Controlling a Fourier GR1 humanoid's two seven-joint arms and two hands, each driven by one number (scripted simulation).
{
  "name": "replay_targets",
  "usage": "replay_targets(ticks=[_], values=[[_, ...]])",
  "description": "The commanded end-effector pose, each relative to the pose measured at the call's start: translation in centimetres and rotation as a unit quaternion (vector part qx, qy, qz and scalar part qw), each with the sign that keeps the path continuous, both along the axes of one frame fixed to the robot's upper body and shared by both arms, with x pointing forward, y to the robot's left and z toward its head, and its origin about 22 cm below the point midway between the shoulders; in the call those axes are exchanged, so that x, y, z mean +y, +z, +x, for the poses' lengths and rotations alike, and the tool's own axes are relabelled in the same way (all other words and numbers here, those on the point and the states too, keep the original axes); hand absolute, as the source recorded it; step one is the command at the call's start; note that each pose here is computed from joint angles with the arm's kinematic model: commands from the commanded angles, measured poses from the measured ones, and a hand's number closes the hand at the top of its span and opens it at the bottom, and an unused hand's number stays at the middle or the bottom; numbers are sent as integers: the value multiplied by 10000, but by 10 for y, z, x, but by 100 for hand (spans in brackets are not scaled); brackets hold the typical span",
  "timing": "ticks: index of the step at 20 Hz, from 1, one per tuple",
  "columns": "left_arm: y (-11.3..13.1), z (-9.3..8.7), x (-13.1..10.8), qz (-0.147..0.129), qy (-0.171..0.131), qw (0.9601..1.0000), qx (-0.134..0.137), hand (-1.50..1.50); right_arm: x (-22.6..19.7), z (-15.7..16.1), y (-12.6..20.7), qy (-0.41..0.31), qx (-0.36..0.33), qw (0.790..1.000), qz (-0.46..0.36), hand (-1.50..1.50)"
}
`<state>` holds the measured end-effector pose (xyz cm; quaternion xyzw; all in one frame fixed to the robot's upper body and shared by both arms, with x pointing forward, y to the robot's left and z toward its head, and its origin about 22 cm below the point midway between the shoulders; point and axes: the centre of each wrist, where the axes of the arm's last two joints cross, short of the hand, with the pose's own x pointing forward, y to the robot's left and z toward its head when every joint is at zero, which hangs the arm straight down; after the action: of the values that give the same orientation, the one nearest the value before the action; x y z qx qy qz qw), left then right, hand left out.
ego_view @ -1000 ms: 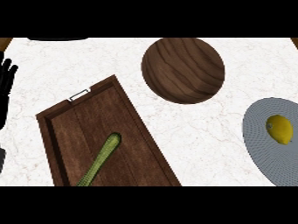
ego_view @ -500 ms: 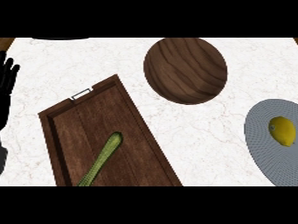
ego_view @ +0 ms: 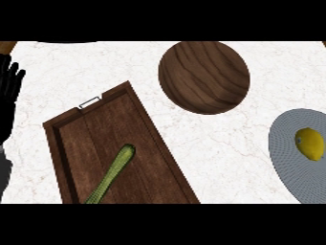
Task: Pick the lemon from the placemat and place it in the bowl
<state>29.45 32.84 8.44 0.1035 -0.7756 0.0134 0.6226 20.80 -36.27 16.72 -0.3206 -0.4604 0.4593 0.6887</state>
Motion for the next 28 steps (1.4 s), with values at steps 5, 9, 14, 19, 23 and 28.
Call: replay_targets(ticks=[5, 9, 14, 19, 23, 28], values=[[1, 6, 4, 2, 47, 10000, -9, 0, -9, 6, -60, -156, 169, 9996, -133, -150], [21, 2, -2, 62, 5, 9999, -84, 0, -29, 15, -56, -154, 53, 9999, -37, -150], [-5, 0, 24, 35, -41, 10000, -17, 0, -13, 21, -61, 104, -14, 9999, 52, -150], [-3, 0, -1, 54, 4, 10000, 27, 0, -16, 23, -84, 269, -84, 9996, 79, -150], [8, 19, -3, 37, -26, 10000, -34, 0, -28, 30, -84, 133, 48, 9999, 84, -150], [4, 2, 22, -27, -26, 10000, 26, 0, -37, 45, -96, 106, 178, 9997, -105, -150]])
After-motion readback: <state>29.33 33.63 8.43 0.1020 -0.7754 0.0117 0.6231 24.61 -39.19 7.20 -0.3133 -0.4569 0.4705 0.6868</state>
